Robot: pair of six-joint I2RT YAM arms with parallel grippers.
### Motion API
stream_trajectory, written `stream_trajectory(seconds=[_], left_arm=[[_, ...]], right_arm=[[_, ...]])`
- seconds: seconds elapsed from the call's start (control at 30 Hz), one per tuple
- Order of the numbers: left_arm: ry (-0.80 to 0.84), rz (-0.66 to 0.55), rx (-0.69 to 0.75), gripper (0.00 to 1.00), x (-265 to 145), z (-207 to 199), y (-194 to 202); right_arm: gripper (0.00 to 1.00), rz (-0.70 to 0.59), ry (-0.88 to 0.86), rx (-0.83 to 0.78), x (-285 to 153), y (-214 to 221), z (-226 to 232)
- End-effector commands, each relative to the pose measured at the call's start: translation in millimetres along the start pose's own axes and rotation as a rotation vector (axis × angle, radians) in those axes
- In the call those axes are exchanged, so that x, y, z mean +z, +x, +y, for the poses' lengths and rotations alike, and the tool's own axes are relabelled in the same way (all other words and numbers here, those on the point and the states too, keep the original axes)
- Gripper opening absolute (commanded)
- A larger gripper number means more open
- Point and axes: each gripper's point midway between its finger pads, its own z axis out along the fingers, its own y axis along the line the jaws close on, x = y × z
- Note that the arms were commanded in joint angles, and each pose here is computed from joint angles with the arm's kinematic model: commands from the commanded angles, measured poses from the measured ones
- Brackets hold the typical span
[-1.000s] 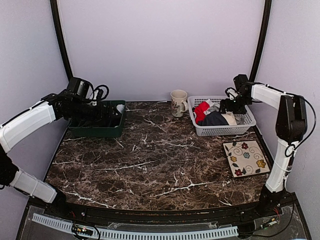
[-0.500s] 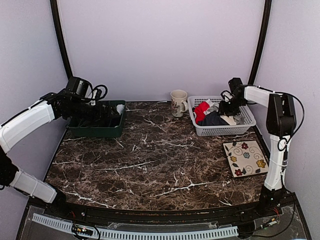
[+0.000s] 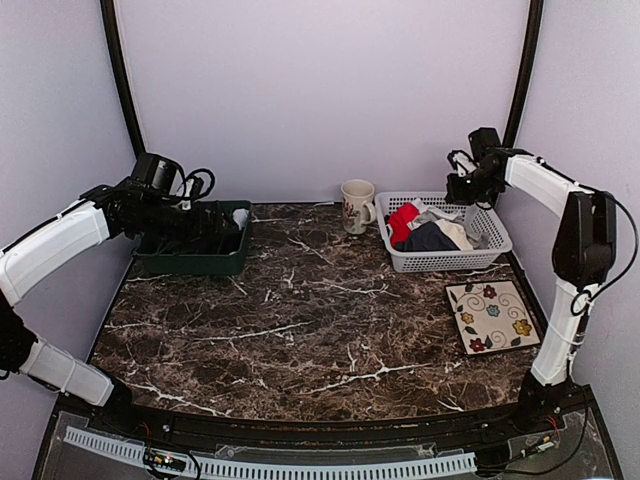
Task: Roll the underwear
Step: Pick up the underwear from the bin.
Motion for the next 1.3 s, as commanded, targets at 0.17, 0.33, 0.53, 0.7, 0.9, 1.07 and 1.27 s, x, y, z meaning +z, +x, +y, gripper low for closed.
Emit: stream_trajectory(seconds=[0.17,0.33,0.53,0.7,0.9,1.07,1.27], left_arm=[[0.054,-0.02,0.005,0.99,-0.3,-10.3,-9.3],[0.057,-0.024,0.004,0.99,-4.7,-11.5,-8.8],[0.025,-0.045,-0.002,0.99,-18.3,-6.2,-5.6],[-0.001,-0.047,-0.006,0.99,-22.9,-0.8,-1.9],[-0.009,-0.045,-0.01,0.99,-20.0,0.5,-3.0],[0.005,-0.043,-0.01,0.99,-13.0,-1.8,-6.6],[0.024,-0.033,-0.001,0.99,-1.8,-6.5,-13.0]], right_arm=[[0.13,-0.109,-0.017,-0.016,-43.5,-27.9,14.0],[0.33,0.019,0.008,0.011,3.3,-8.9,0.9],[0.44,0.109,0.052,0.038,45.8,10.3,-19.5],[0.41,0.151,0.05,0.058,68.2,22.1,-27.6],[0.06,0.134,0.004,0.076,68.6,15.2,-19.4],[0.0,0.076,0.006,0.063,44.7,-2.4,-15.6],[0.0,0.008,0.027,0.061,20.3,-17.3,-15.9]])
